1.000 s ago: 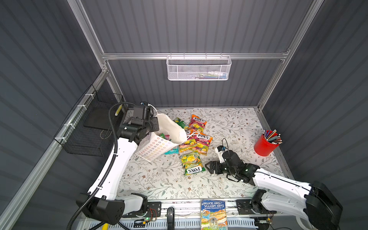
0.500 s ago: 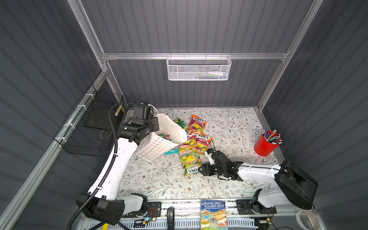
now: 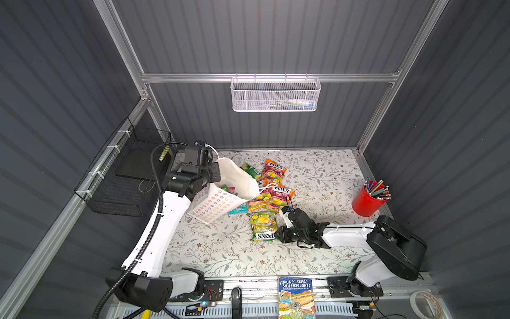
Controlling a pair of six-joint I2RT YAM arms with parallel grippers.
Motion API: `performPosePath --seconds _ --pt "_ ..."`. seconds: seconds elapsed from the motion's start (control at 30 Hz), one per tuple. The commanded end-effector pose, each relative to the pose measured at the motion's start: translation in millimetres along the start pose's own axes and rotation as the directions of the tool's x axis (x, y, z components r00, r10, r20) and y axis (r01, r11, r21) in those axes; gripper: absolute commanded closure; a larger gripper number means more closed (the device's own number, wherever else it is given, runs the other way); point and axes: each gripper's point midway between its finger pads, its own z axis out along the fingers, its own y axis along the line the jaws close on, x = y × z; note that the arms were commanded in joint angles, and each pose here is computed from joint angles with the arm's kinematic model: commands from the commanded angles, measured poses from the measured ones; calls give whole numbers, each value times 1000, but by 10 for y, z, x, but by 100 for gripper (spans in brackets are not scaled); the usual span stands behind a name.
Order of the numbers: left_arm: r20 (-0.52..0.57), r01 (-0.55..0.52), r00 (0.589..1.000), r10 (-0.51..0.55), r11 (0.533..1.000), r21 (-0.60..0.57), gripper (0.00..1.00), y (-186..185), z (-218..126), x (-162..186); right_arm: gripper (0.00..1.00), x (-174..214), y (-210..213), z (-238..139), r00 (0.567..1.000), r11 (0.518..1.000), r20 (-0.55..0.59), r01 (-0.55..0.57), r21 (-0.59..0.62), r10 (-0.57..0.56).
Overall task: Place the snacks into the paper bag
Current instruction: 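Grasp the green FOX'S mango tea bag with the right gripper, then lift the green mango tea bag and carry it over the paper bag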
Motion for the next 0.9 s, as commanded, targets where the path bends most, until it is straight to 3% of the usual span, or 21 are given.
performPosePath --seconds 0.0,0.2,0.63,0.87 --pt "51 13 999 -15 999 44 100 -88 -91 -114 87 -32 84 -93 1000 1000 15 16 -22 -16" --pt "54 13 998 -15 999 44 100 -86 -102 -118 100 -83 122 -264 998 999 54 36 -23 -34" --pt "59 17 998 -20 998 58 100 -105 -128 -128 100 -290 230 -793 979 997 192 70 -16 -66" --pt "54 10 998 -12 999 34 100 -70 -97 -121 100 -619 483 -1380 932 994 350 109 -24 -93"
